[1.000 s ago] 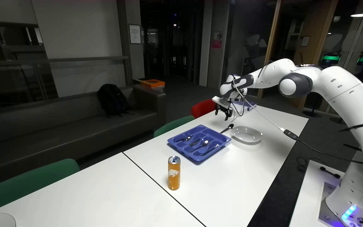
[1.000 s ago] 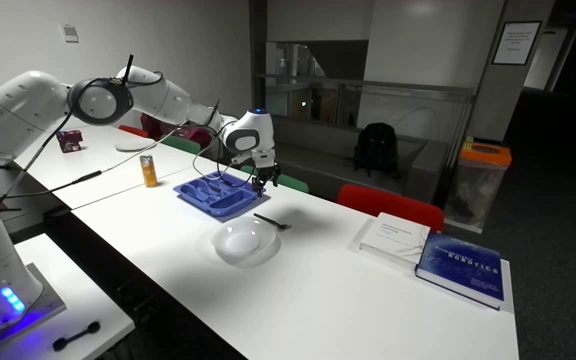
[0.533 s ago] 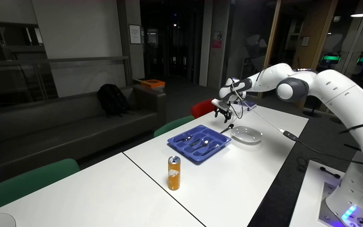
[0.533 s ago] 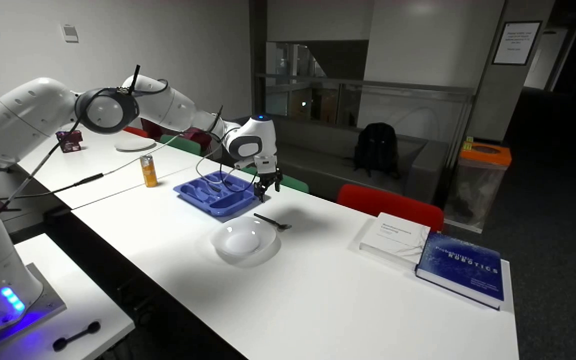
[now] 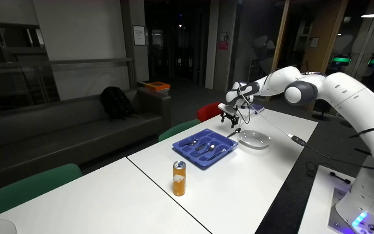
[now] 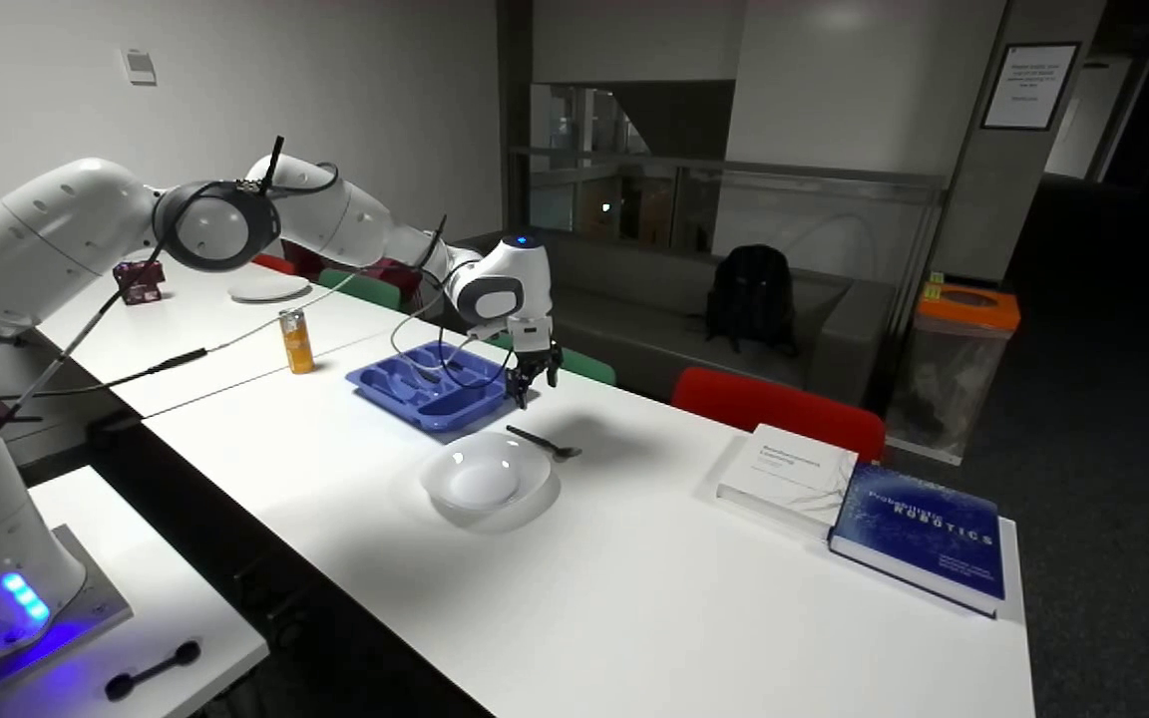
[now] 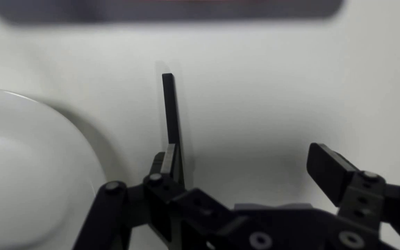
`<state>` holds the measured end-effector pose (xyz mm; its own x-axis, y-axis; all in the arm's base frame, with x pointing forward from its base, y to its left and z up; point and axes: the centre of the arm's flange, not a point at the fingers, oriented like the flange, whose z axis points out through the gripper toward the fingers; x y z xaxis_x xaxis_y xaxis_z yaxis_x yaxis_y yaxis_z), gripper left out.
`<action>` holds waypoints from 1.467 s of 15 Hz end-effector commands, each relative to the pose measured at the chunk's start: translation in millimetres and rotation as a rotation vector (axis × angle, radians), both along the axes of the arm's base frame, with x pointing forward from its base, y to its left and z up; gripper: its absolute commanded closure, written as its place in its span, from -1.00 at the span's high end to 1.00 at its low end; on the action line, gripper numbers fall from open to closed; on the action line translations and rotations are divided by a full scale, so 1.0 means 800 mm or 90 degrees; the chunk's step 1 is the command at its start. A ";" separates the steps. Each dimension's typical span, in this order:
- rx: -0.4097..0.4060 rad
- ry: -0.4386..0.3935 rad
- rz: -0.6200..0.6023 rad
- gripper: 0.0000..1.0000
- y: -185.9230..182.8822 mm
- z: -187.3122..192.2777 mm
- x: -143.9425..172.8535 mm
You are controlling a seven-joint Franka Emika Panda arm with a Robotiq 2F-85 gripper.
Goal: Pick up the spoon from the table and put it in the blue plate.
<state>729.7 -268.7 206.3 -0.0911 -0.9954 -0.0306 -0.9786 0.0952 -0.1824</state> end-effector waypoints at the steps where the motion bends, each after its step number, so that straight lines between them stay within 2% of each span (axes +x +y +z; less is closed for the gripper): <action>1: -0.001 -0.004 -0.034 1.00 0.001 -0.002 -0.001; 8: -0.004 0.018 -0.082 1.00 -0.003 -0.021 -0.005; 14: -0.016 0.038 -0.090 1.00 -0.001 -0.041 -0.004; 15: -0.018 0.040 -0.089 0.57 0.000 -0.044 -0.003; 17: -0.024 0.045 -0.089 0.37 0.003 -0.047 -0.002; 22: -0.038 0.053 -0.088 -0.39 0.007 -0.047 -0.001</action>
